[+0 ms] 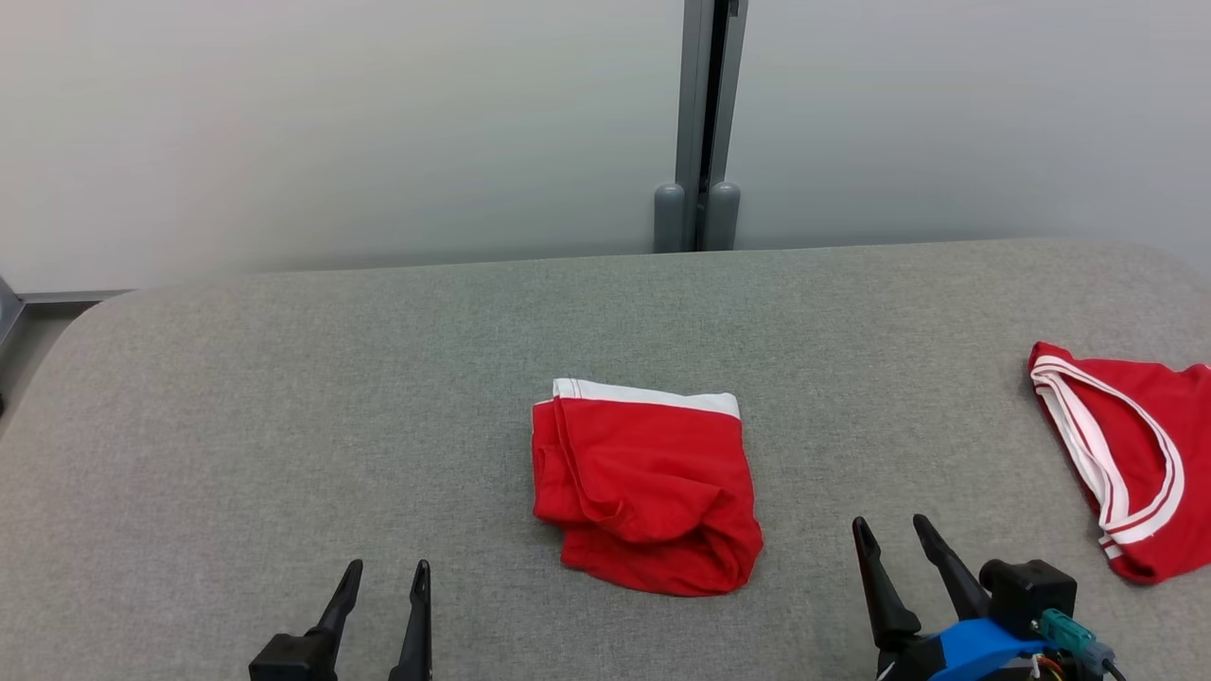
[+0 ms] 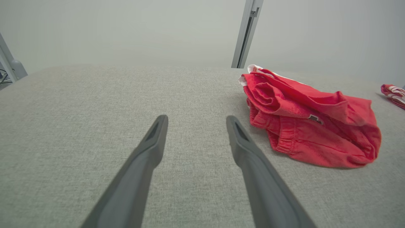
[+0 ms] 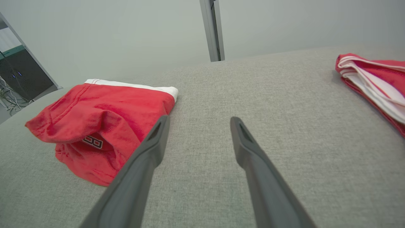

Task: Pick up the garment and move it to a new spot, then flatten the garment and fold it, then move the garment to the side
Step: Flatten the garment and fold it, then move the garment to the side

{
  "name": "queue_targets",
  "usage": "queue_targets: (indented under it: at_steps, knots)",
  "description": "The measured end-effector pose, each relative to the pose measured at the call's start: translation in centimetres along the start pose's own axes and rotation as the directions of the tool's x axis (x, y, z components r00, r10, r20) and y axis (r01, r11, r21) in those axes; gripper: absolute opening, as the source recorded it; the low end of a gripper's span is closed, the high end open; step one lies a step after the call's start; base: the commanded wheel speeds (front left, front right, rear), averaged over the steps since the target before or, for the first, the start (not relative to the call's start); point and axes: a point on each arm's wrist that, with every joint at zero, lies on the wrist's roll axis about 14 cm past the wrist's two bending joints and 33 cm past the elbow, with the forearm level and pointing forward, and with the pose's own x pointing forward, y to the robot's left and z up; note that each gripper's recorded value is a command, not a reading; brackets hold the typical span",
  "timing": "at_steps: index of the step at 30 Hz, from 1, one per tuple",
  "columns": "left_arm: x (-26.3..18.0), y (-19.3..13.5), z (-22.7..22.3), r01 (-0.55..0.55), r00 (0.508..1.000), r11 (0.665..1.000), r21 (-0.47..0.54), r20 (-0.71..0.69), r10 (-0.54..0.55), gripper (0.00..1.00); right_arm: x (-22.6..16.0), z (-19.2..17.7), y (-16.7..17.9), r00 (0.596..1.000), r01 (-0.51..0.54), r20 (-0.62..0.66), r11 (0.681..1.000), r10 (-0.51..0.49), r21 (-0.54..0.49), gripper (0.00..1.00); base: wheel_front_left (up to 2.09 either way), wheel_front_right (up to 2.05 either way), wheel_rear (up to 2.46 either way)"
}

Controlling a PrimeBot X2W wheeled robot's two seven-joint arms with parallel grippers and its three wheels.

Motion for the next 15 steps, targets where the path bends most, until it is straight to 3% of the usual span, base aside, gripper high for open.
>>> queue_targets:
  at_steps: [2,3,4,15]
  knots:
    - [0.1,0.1,0.1,-0.004,1.000,1.000,-0.002,0.003,0.004,1.00,0.3,0.0,0.2,1.000,-0.006,-0.002,1.000,0.006,-0.002,1.00,0.00,0.00,0.00]
    - [0.2,0.2,0.1,-0.007,1.000,1.000,-0.004,0.003,0.007,1.00,0.5,0.0,0.3,1.000,-0.011,-0.002,1.000,0.011,-0.006,0.46,0.00,0.00,0.00]
    - [0.2,0.3,0.0,-0.011,1.000,1.000,-0.006,0.001,0.011,1.00,0.9,0.2,0.5,1.000,-0.018,-0.001,1.000,0.018,-0.013,0.00,0.00,0.00,0.00]
    - [1.3,1.0,-1.0,-0.031,0.999,0.998,-0.050,-0.040,0.029,1.00,8.2,4.1,1.0,0.996,-0.055,0.055,0.979,0.067,-0.195,0.00,0.00,0.00,0.00]
